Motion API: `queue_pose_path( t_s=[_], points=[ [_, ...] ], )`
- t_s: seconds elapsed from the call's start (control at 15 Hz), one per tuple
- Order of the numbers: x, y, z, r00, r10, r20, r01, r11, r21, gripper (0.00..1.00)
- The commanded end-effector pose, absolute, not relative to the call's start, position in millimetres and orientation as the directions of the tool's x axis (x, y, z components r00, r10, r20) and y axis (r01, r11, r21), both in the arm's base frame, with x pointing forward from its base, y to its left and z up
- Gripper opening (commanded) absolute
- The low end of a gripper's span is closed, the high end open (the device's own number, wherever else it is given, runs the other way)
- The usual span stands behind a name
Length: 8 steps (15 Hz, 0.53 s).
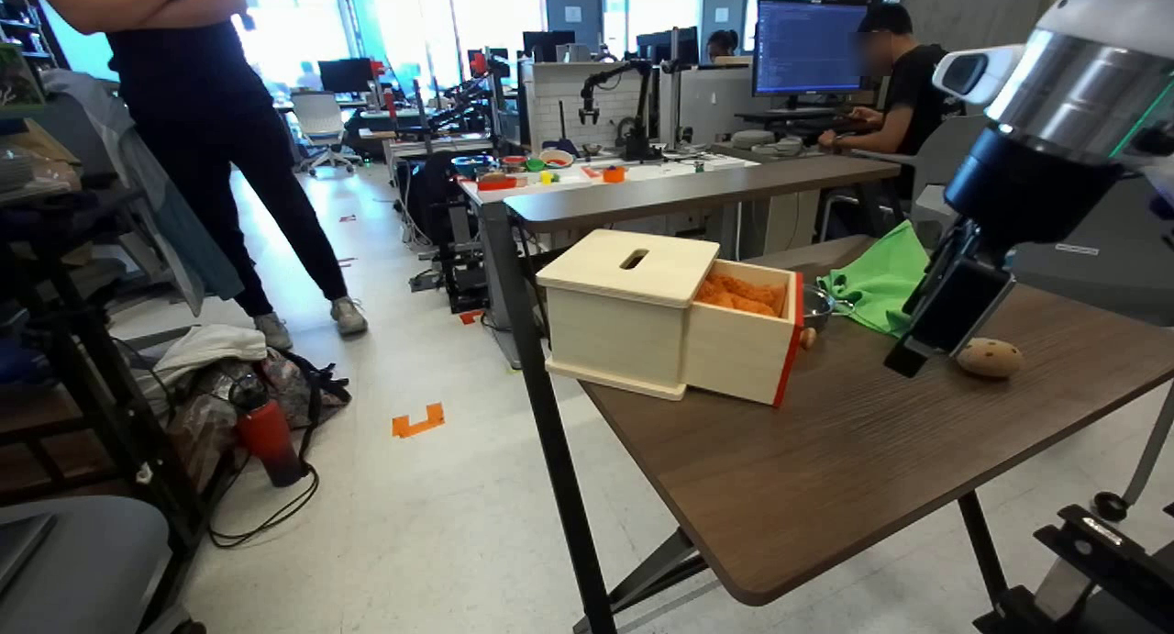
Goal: Close the drawer
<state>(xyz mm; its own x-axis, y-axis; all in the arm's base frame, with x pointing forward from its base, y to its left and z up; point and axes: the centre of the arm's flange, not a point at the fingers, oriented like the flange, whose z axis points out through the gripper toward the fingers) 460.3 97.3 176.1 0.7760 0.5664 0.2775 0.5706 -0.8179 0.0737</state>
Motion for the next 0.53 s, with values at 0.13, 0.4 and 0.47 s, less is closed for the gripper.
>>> queue_pose_path(
  t_s=[0.13,0.4,0.47],
  points=[
    [504.4,101.9,152.6,0.757,0.602,0.253,0.615,-0.788,0.035,1.00],
    [526.8,110.0,147.1,0.751,0.596,0.282,0.619,-0.785,0.010,1.00],
    [532.2,113.9,150.0,0.749,0.593,0.295,0.620,-0.785,0.004,1.00]
  ],
)
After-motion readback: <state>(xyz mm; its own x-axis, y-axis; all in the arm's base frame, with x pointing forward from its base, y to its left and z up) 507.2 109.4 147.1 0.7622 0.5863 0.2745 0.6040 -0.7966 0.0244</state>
